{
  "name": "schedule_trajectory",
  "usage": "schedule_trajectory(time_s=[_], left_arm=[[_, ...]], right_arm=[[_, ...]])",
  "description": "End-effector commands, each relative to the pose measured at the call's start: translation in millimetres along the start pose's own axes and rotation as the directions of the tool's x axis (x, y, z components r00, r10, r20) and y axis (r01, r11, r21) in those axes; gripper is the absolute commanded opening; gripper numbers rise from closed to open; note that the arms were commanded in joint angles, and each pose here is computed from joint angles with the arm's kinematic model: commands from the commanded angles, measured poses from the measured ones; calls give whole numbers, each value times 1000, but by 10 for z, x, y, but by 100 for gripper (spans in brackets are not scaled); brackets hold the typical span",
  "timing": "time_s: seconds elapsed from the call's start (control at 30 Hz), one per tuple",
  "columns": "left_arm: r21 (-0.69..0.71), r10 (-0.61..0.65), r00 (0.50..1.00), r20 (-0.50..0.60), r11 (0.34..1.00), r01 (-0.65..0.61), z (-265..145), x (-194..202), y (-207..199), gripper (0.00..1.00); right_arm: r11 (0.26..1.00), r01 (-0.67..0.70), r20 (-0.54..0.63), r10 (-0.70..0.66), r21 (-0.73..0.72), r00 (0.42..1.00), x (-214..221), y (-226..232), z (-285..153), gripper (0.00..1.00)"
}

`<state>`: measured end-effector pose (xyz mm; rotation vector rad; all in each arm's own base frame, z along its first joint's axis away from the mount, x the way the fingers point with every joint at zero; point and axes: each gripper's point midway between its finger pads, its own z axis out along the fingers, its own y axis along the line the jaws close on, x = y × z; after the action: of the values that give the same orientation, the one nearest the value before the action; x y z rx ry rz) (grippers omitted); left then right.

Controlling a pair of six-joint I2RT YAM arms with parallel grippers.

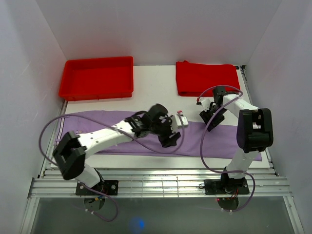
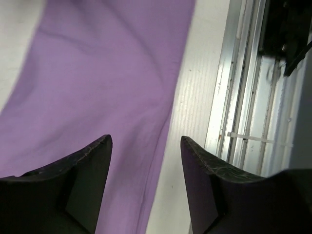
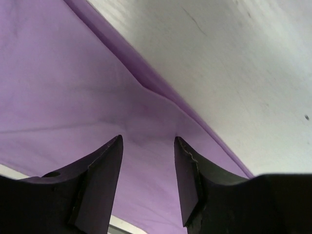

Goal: Fold and stack the trousers
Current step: Fold the trousers

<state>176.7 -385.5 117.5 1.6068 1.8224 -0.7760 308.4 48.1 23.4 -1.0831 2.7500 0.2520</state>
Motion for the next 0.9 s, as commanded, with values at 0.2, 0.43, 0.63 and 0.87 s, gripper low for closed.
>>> schedule_trajectory(time_s=[0.2, 0.43, 0.63, 0.87], left_arm=[[-227, -448, 893, -50, 876, 426, -1028, 856, 821, 66], [-360, -638, 766, -81, 735, 575, -1152, 1670, 962, 66], [-422, -718, 689, -99, 658, 624, -1309, 2080, 982, 62], [-270, -570, 804, -171, 811, 518, -1542, 1796, 1083, 63]], right_arm=[[999, 36, -85, -36, -5, 996, 400, 129, -303, 52], [999, 30, -240, -21, 33, 971, 1081, 17, 63, 52], [996, 26, -350, 7, 89, 937, 1658, -247, 225, 51], [993, 59, -303, -25, 103, 953, 1434, -534, -125, 54]])
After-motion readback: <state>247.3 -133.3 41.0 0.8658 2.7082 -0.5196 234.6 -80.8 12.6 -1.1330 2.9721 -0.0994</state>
